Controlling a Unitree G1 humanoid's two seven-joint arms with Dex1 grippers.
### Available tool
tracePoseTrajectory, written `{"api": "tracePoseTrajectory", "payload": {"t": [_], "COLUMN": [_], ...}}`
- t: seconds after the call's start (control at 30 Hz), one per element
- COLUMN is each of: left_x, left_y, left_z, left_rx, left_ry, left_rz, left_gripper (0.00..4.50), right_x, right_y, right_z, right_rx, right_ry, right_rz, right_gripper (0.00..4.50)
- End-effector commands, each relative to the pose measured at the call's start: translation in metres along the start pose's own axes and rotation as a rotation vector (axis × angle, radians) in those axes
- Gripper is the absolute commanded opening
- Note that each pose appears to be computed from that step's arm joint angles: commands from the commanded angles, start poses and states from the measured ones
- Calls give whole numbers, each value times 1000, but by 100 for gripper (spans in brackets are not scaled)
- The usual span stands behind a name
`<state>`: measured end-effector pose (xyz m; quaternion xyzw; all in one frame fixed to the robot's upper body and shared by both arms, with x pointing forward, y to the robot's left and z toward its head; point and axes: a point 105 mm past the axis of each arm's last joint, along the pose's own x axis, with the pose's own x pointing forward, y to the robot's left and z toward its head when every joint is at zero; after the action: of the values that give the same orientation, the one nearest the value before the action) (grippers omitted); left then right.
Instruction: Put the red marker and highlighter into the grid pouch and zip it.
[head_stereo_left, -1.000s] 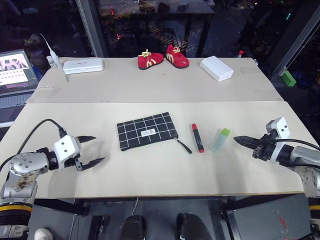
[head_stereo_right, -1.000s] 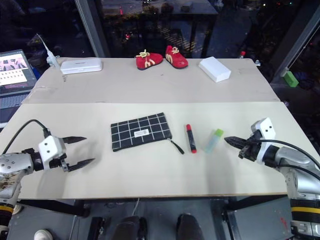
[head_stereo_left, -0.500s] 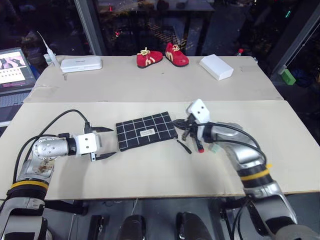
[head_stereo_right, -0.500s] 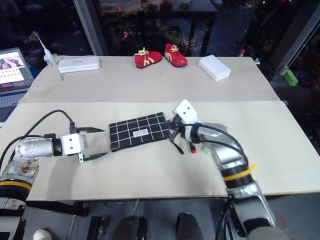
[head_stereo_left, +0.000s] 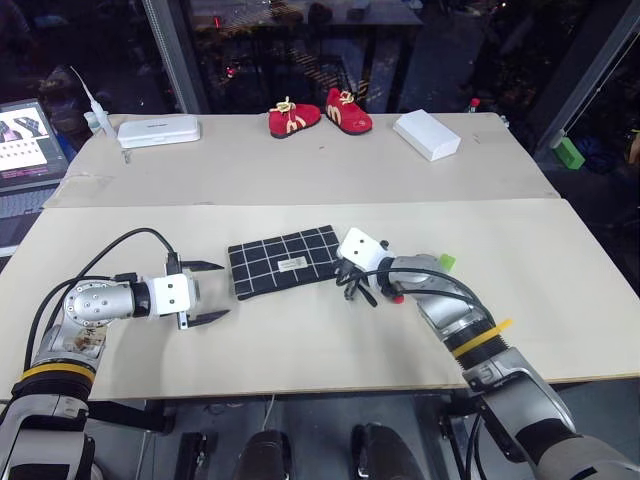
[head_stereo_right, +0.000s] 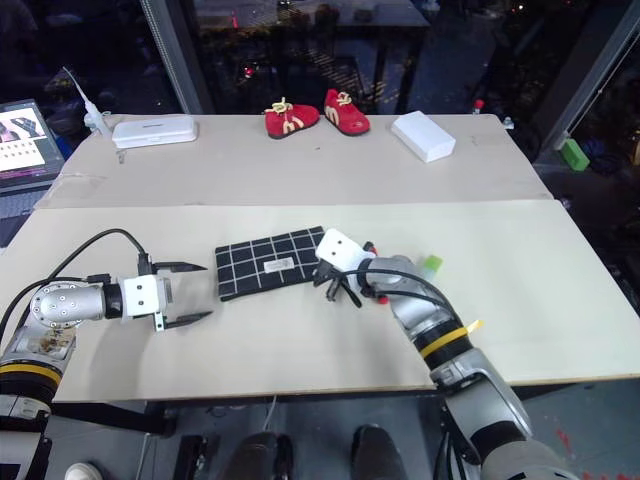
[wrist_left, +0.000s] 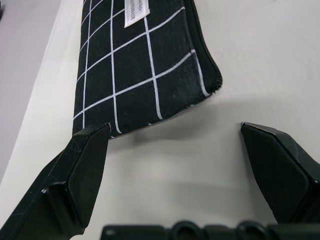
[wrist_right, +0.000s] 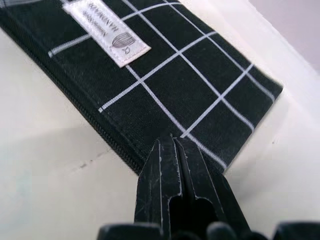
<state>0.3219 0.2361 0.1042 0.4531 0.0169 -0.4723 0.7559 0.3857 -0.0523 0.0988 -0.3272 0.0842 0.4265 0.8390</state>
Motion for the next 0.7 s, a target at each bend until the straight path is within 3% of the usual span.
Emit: {"api": "tracePoseTrajectory", "payload": {"t": [0.03,0.2,0.43,0.7], "left_x": [5,22,38,46], "left_y": [1,2,-5,0], "left_z": [1,4,17,18], "left_rx": [70,176,191,233], "left_ry": [-1,-37,-144,-150], "left_rz": [-5,45,61,97], "left_gripper": [450,450,450,450], "right_x": [0,0,-1,-4], "right_y": [0,-2,0,-3], "right_z": [-9,-2,-6,-8], "right_rx": [-55,-37,-17,-8], "right_ry": [38,7,17,22], "right_rz": [2,2,8,0], "right_gripper": [3,3,3,3]}}
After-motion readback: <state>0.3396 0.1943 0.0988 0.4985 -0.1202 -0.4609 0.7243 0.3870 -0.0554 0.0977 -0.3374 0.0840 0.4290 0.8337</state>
